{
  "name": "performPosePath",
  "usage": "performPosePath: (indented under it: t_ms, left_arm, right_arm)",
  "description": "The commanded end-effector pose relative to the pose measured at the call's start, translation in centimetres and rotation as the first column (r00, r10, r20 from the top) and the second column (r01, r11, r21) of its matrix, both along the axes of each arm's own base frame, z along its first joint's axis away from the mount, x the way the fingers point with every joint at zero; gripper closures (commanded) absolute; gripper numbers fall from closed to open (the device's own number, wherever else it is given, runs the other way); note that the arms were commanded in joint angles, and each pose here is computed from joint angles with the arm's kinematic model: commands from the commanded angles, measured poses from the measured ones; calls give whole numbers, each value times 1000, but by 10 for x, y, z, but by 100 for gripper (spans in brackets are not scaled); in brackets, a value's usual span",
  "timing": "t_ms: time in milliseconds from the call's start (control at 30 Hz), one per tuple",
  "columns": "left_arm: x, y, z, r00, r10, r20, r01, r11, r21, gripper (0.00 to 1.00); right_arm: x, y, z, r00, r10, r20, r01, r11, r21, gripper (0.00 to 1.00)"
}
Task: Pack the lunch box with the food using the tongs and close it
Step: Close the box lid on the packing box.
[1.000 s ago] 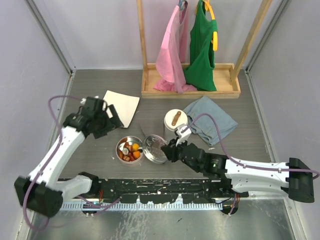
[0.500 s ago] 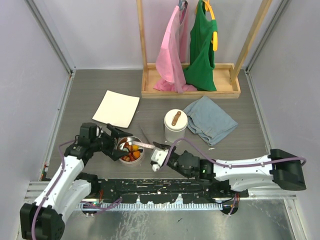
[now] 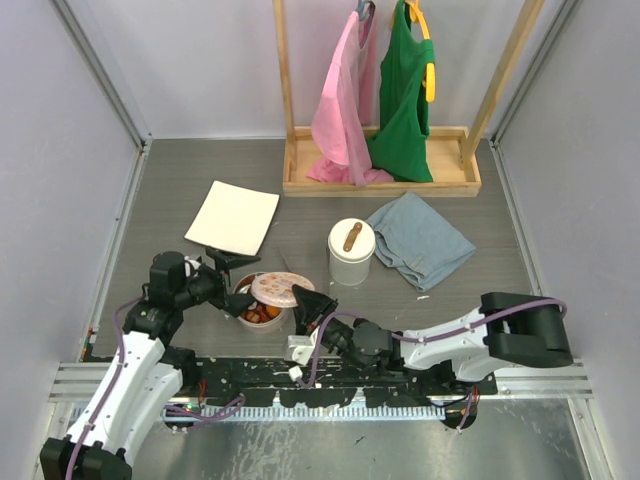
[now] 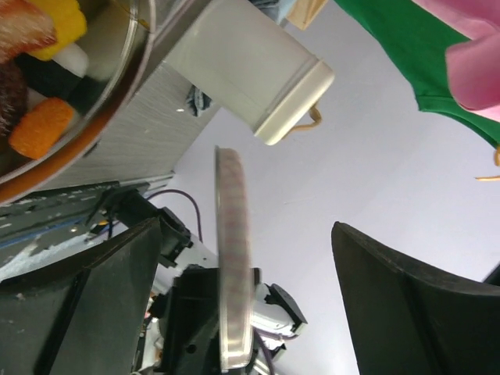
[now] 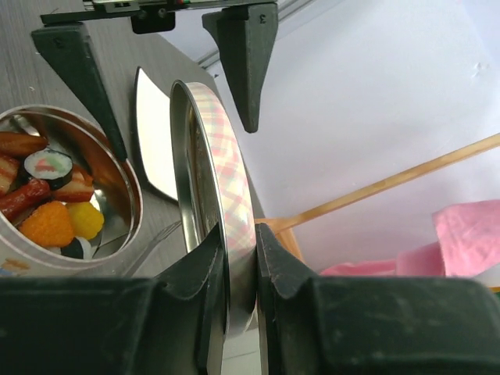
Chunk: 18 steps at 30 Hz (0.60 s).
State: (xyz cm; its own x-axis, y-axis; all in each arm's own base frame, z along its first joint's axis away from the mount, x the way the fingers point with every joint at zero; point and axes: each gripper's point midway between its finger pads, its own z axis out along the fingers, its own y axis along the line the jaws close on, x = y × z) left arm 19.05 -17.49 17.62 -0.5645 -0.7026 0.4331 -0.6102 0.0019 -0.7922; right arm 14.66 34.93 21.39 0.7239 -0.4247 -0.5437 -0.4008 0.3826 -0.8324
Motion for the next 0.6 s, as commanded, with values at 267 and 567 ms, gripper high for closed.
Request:
performPosePath:
  t_ms: [267,567]
  left_arm:
    - [0,-7,42,991,-22,130,37,993,-109,44]
    - [3,-5,52,959,-29,283,46,997,-54,75]
  right_arm:
    - [-13,19,44,983,-41,178,16,990,140,92]
    - [-12,15,35,988,-53,142,36,992,121,78]
